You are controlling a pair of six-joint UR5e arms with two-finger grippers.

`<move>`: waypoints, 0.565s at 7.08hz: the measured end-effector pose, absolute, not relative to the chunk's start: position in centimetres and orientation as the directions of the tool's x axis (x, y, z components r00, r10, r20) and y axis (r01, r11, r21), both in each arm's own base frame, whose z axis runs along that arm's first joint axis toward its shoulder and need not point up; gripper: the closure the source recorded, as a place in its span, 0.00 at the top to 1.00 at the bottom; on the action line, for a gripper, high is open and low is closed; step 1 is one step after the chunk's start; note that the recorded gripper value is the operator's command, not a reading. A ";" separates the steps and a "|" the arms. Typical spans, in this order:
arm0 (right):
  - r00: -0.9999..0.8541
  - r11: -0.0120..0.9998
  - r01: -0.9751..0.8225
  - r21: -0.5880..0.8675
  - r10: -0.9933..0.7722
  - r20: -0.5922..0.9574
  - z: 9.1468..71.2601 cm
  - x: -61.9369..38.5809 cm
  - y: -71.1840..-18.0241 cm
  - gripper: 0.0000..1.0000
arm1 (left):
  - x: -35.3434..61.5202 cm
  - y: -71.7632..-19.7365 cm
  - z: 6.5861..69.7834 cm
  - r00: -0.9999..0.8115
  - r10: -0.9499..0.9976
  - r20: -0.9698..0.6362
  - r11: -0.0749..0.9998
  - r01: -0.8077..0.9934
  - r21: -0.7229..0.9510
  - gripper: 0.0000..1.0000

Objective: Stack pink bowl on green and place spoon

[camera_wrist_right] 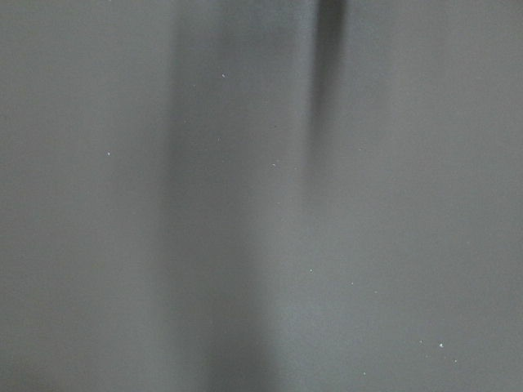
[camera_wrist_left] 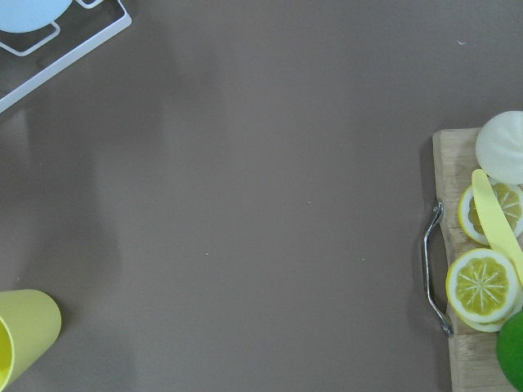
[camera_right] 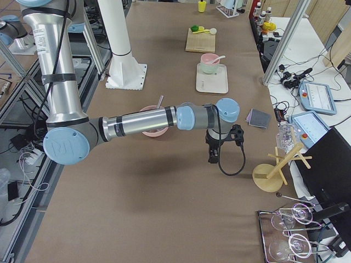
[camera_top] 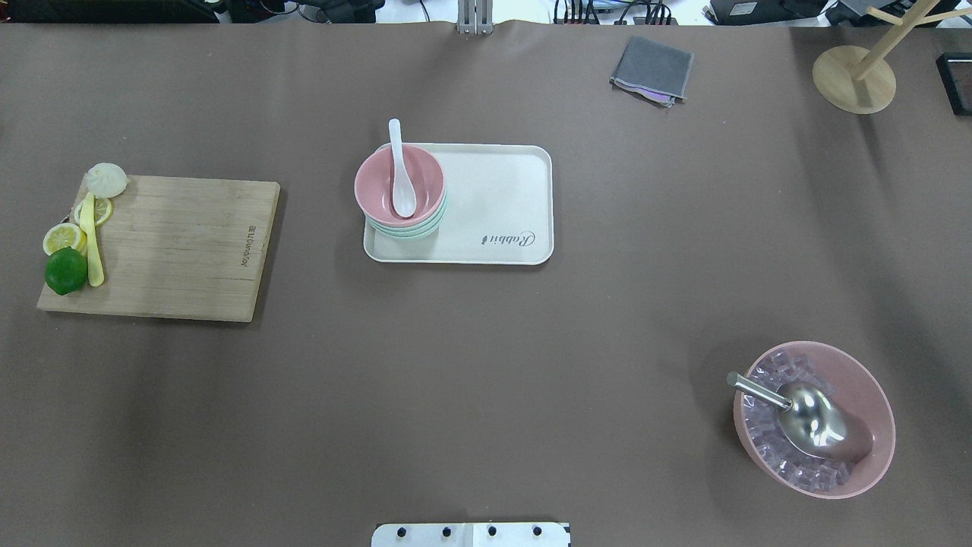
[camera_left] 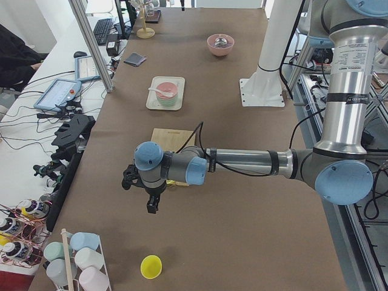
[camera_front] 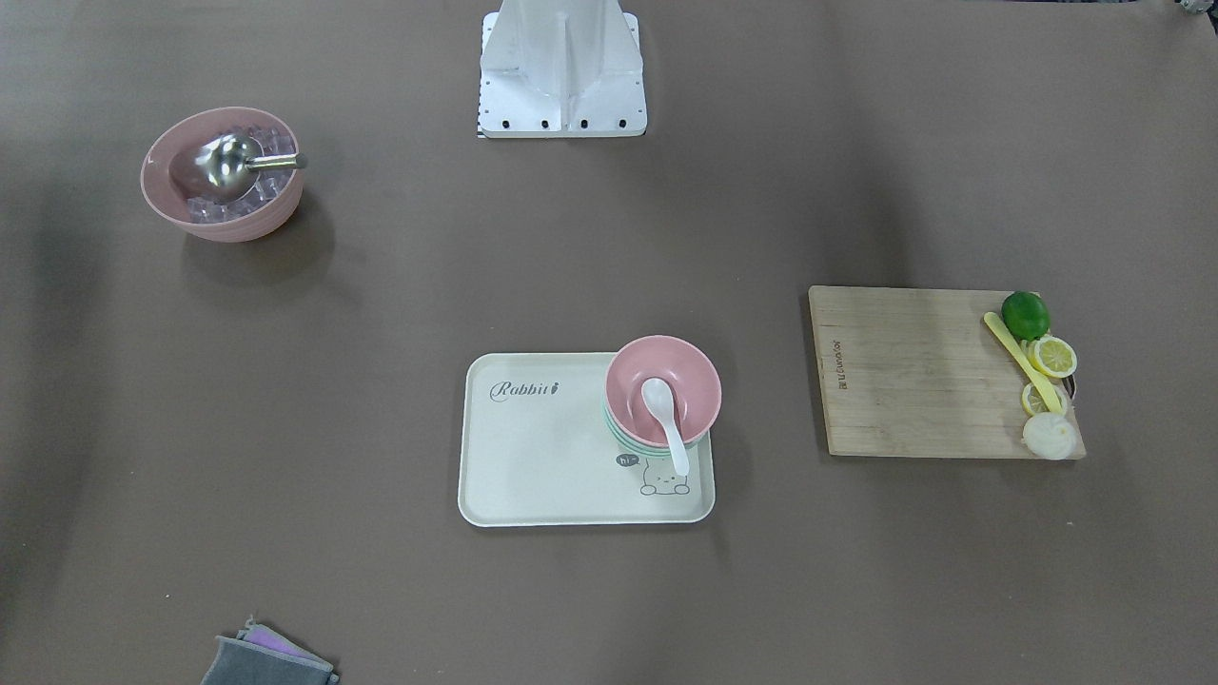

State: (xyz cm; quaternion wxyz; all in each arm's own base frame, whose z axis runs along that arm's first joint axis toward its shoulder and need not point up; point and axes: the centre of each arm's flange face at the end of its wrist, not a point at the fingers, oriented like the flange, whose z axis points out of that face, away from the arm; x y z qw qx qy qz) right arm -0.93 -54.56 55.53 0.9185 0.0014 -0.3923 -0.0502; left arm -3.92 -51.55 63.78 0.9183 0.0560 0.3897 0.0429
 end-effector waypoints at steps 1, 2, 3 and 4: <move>0.687 0.995 0.090 0.042 -0.092 0.721 55.4 -0.9 -54.4 1.00 | -3.9 -51.2 63.7 0.693 0.122 -0.711 0.990 -0.035 0.136 0.98; 0.686 0.995 0.089 0.041 -0.091 0.722 55.5 -0.9 -54.2 1.00 | -3.9 -51.1 63.6 0.693 0.124 -0.711 0.990 -0.034 0.139 0.98; 0.685 0.995 0.089 0.037 -0.088 0.723 55.7 -0.9 -54.0 1.00 | -3.9 -51.0 63.5 0.693 0.124 -0.711 0.990 -0.034 0.140 0.98; 0.684 0.995 0.089 0.037 -0.088 0.724 55.7 -0.9 -53.6 1.00 | -4.0 -50.8 63.6 0.693 0.123 -0.711 0.990 -0.033 0.140 0.98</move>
